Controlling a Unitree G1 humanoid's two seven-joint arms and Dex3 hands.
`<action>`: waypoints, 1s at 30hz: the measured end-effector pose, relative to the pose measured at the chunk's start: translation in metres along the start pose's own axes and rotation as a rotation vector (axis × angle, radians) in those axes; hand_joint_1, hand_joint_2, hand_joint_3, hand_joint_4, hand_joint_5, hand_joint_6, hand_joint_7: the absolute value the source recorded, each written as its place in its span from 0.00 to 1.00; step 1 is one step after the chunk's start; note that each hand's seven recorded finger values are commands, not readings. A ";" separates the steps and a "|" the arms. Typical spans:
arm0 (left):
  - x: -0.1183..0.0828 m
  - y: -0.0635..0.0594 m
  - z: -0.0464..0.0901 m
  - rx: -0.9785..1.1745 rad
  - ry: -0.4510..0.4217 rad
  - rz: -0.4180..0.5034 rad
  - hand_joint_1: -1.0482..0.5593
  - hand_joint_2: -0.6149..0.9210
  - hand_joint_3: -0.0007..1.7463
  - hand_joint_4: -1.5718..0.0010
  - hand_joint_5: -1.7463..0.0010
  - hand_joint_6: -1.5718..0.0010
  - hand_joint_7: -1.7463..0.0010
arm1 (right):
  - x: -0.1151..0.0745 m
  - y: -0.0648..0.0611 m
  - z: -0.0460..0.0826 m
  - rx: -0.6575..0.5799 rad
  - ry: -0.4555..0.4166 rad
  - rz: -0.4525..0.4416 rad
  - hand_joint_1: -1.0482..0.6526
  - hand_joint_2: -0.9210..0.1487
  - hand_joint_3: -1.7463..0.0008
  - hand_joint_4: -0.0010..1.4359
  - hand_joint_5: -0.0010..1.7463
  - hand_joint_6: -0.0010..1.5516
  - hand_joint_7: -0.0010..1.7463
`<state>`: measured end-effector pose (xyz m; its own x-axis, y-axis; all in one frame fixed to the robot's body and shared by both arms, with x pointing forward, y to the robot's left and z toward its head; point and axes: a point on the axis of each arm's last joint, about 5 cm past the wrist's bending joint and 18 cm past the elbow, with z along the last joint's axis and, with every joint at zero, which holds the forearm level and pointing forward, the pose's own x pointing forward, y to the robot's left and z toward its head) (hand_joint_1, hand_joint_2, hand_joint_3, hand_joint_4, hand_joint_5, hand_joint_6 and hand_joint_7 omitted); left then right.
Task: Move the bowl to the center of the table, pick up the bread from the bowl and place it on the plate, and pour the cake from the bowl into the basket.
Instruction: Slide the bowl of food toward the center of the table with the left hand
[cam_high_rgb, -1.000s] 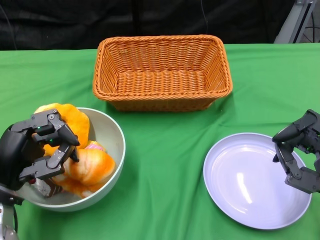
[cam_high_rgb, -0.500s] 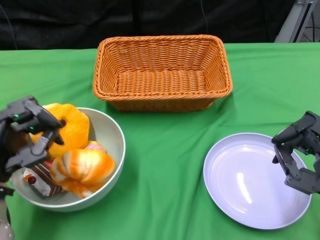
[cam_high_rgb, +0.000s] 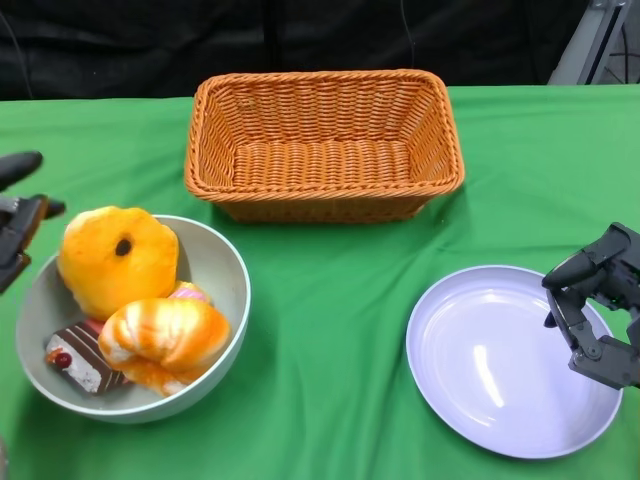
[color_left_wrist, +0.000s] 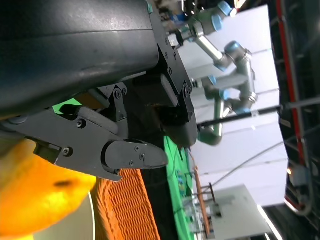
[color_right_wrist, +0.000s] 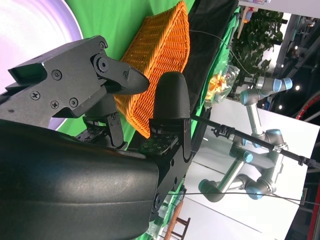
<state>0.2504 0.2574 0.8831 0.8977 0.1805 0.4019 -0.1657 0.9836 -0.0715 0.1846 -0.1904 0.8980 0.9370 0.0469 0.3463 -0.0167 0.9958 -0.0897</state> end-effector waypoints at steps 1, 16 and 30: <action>0.001 0.002 0.000 0.016 0.009 0.014 0.33 1.00 0.21 0.55 0.79 0.49 0.99 | 0.000 0.000 0.000 0.000 0.000 0.000 0.57 0.25 0.52 0.46 0.89 0.41 0.76; 0.015 0.023 -0.006 0.464 0.439 -0.145 0.17 1.00 0.34 0.86 1.00 0.85 1.00 | 0.003 0.001 0.000 0.003 -0.008 -0.007 0.57 0.28 0.50 0.46 0.91 0.41 0.77; 0.027 0.029 -0.007 0.197 0.731 -0.240 0.17 1.00 0.34 0.93 0.99 0.94 0.99 | 0.005 0.001 0.001 0.017 -0.014 -0.010 0.57 0.27 0.51 0.45 0.91 0.41 0.77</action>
<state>0.2729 0.2909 0.8859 0.9473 -0.0134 -0.3202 0.0583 0.9896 0.1311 0.1887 -0.1891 0.9001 0.9323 0.0377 0.3597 -0.0132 0.9974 -0.0702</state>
